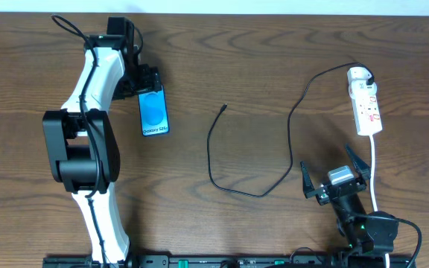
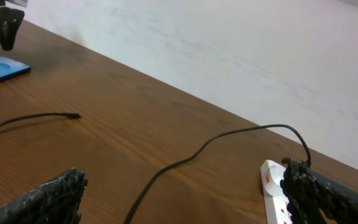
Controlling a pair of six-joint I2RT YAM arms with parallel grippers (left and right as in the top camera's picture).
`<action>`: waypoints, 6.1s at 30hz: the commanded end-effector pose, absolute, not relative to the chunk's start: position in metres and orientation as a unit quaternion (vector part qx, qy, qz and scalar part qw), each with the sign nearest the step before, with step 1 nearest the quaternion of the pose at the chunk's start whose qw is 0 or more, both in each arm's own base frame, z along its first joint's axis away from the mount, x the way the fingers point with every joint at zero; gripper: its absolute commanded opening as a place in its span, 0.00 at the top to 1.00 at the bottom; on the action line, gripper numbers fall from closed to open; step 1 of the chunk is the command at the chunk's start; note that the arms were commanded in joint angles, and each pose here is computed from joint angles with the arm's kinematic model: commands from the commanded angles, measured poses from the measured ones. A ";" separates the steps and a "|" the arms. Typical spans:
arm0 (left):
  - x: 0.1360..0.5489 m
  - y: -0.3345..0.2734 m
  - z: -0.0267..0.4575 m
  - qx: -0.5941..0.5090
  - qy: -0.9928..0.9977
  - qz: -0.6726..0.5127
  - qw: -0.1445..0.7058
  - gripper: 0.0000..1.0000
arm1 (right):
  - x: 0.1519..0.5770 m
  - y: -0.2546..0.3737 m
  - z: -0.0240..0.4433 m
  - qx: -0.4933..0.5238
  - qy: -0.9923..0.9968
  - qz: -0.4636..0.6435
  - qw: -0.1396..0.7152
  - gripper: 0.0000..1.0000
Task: Plug charger to phone and switch on socket
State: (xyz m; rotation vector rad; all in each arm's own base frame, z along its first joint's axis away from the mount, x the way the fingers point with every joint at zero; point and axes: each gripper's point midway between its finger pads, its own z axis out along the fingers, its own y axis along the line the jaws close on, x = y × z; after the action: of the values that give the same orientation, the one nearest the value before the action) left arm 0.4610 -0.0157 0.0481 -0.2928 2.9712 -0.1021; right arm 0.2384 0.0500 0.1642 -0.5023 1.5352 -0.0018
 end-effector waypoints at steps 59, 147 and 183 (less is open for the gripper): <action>0.420 -0.051 -0.021 -0.113 0.993 0.019 0.003 0.14 | 0.238 0.050 0.164 -0.228 0.686 -0.006 0.691 0.01; 0.400 -0.189 0.137 -0.289 0.854 -0.409 -0.141 0.32 | 0.238 0.050 0.164 -0.228 0.686 -0.006 0.691 0.01; 0.388 -0.218 0.193 -0.341 0.731 -0.513 -0.293 0.36 | 0.238 0.050 0.164 -0.228 0.686 -0.006 0.691 0.01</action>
State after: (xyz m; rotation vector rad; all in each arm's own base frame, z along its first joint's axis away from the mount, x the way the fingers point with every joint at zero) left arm 0.3929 -0.2121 0.1641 -1.3568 2.8988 -1.8463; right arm 0.2384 0.0500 0.1642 -0.5023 1.5352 -0.0018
